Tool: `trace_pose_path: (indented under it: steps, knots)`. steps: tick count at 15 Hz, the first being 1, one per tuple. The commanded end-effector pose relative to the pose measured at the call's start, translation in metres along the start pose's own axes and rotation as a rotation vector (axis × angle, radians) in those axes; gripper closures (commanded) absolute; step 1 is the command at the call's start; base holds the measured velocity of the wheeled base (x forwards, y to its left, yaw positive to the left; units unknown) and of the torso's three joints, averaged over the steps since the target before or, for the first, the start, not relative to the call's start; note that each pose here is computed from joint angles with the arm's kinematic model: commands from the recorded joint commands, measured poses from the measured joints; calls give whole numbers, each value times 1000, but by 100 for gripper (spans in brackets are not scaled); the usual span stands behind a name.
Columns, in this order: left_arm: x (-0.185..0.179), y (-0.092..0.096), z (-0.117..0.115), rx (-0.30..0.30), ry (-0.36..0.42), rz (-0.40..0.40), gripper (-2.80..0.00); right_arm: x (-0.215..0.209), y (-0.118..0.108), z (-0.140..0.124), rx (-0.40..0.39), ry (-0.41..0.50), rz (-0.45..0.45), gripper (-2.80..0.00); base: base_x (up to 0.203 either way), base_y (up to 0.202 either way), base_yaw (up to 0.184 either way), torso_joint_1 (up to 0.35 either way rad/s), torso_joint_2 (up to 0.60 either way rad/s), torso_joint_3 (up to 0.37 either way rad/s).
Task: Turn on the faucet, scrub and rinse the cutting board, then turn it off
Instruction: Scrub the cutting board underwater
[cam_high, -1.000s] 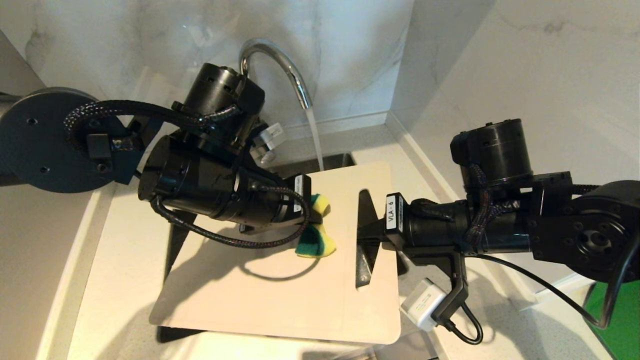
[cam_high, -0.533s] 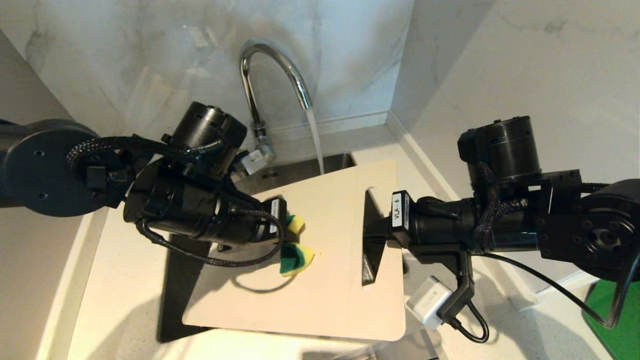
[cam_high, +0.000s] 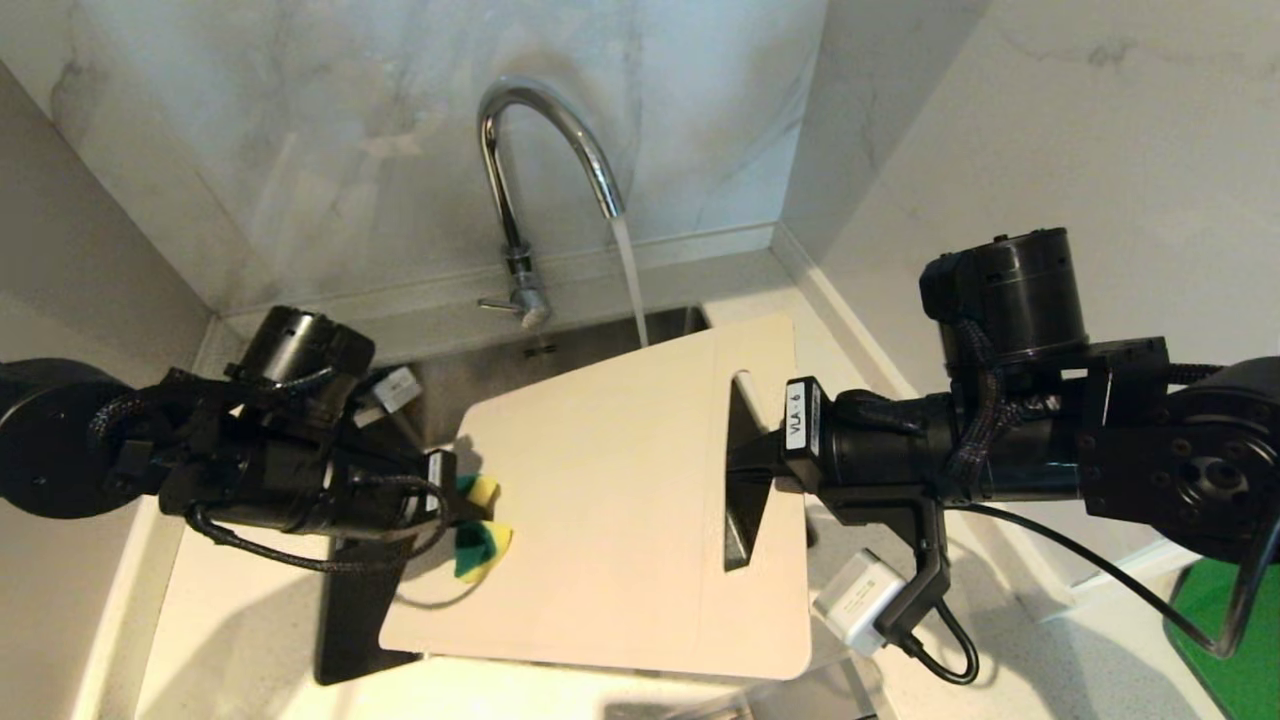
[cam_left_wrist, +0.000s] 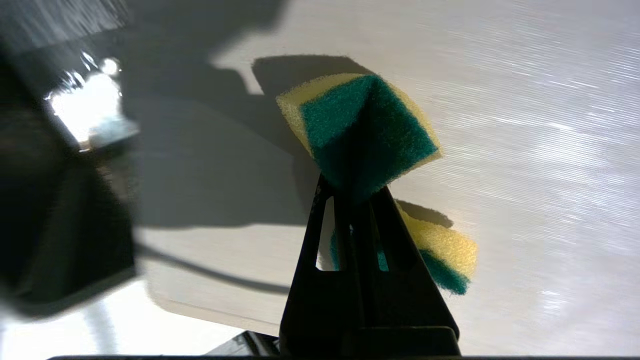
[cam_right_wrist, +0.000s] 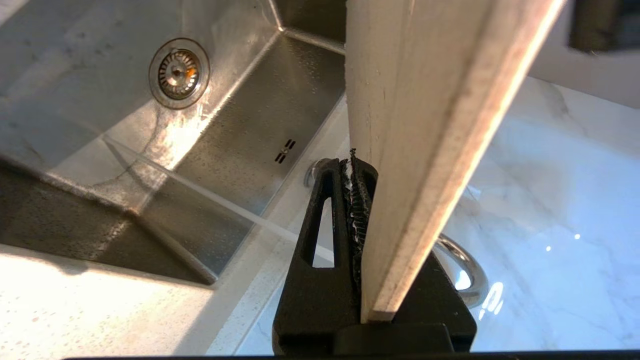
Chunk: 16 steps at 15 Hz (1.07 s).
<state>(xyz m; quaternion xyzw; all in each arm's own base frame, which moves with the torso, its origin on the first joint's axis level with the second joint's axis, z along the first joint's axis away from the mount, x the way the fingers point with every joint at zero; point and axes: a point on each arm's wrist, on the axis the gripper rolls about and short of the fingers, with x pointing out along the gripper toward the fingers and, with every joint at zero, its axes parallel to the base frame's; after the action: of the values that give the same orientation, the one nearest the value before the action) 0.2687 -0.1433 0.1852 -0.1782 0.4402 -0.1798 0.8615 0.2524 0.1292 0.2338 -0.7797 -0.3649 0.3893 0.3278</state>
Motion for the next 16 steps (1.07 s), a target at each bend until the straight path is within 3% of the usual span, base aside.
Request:
trace_pose_path:
  steps: [1, 5, 8, 11, 16]
  knots:
    - [-10, 29, 1, -43, -7, 36, 0, 0, 0, 0, -14, -2, -2, 0, 0, 0, 0, 0, 0, 0]
    - [-30, 64, 11, -85, -49, 52, 0, -1, 0, 0, -13, -1, -1, 0, 0, 0, 0, 0, 0, 0]
    - [-41, 76, 11, -95, -68, 56, 0, 0, 0, 0, -12, -2, 0, 0, 0, 0, 0, 0, 0, 0]
    - [-47, 73, 15, -88, -95, 41, 0, 0, 0, 0, -11, -1, 0, 0, 0, 0, 0, 0, 0, 0]
    - [-80, 50, 43, -113, -245, -28, 0, 0, 3, 2, -5, -7, 7, 0, 0, 0, 0, 0, 0, 0]
